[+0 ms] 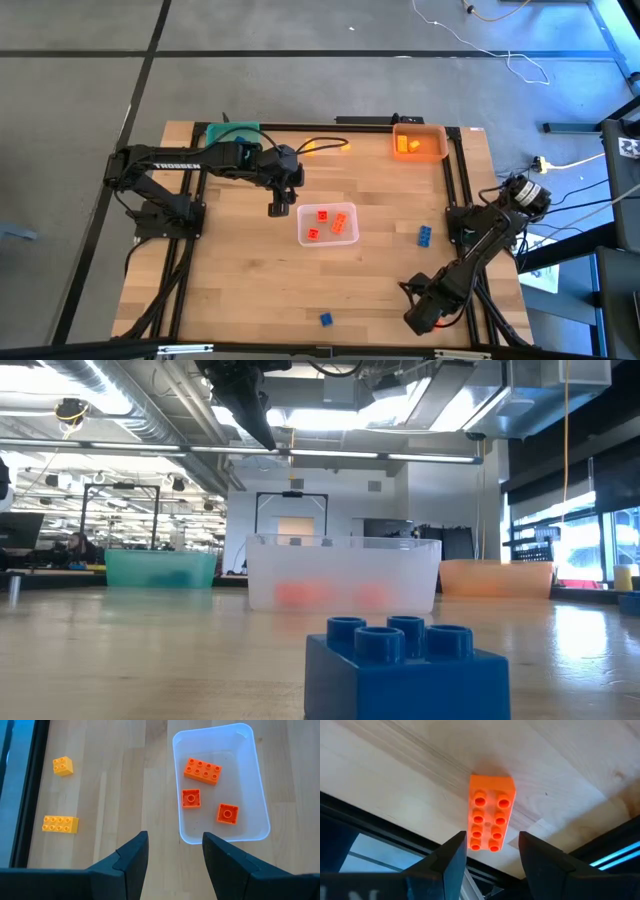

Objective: Sort & place blocks by color
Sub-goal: Put the orange game piece into the transparent bin

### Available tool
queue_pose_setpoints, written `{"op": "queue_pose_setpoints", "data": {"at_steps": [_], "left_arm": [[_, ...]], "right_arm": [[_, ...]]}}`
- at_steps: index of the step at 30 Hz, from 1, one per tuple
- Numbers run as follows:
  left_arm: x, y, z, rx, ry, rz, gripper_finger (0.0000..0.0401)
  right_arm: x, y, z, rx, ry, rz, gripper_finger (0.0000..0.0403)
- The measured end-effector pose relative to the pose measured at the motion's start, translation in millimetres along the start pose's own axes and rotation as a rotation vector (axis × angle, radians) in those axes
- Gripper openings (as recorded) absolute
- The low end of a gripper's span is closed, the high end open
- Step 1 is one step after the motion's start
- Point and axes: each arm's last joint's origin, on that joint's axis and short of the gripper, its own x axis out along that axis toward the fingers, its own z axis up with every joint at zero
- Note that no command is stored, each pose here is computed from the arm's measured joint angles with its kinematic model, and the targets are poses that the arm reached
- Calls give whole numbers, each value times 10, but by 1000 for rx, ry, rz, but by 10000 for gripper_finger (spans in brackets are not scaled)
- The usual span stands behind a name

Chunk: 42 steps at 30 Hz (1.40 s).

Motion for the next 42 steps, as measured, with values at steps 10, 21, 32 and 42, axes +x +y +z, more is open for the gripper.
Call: {"op": "queue_pose_setpoints", "data": {"at_steps": [10,21,32,42], "left_arm": [[0,0,0,0,0,0,177],[0,0,0,0,0,0,177],[0,0,0,0,0,1,177],[0,1,0,0,0,3,177]], "right_arm": [[107,46,0,-10,3,2,181],[332,69,70,-6,-15,-74,181],[393,83,92,-1,-44,-85,181],[400,78,107,1,-75,-86,144]]}}
